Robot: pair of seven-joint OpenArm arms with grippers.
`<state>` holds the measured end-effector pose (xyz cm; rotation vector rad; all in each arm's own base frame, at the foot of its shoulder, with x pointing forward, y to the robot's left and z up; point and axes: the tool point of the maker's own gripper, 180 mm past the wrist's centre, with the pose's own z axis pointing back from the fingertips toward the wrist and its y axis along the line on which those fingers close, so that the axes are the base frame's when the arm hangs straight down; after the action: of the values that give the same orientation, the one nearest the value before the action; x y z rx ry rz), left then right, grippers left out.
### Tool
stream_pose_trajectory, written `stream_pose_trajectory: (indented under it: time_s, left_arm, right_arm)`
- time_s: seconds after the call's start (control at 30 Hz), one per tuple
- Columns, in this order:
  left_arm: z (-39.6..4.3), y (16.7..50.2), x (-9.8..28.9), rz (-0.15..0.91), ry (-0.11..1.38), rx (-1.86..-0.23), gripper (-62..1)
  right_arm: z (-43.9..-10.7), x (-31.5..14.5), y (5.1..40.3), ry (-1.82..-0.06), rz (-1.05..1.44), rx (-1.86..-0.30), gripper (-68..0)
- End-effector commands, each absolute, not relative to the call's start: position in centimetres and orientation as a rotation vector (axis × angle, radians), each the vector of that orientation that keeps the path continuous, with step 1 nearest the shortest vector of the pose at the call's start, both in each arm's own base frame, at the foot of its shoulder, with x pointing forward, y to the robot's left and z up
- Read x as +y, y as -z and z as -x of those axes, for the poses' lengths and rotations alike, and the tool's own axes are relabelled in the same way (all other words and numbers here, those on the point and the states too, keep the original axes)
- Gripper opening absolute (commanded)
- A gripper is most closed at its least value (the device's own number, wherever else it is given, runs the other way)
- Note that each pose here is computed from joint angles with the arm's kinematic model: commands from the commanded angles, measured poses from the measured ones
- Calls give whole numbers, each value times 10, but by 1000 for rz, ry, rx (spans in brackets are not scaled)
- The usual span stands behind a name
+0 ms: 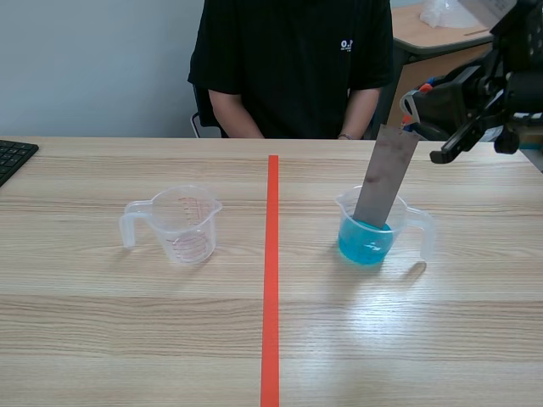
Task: Do the redox reaction experiment.
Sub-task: 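Raise the plate and point at it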
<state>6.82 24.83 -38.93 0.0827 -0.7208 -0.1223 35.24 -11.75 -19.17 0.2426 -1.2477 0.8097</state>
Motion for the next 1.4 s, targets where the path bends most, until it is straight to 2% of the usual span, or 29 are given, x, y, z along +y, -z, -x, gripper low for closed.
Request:
stream_pose_trajectory:
  time_s: [0.0, 0.67, 1.37]
  left_arm:
    - [-72, 387, 248, -79, 125, -737, -565]
    - [-72, 387, 248, -79, 125, -737, -565]
    - [-72, 387, 248, -79, 125, -737, -565]
  right_arm:
    - [-354, -120, 172, -819, -228, -1297, -660]
    - [-337, -120, 114, -818, -225, -1394, -660]
    - [-327, -116, 105, -856, -194, -1376, -660]
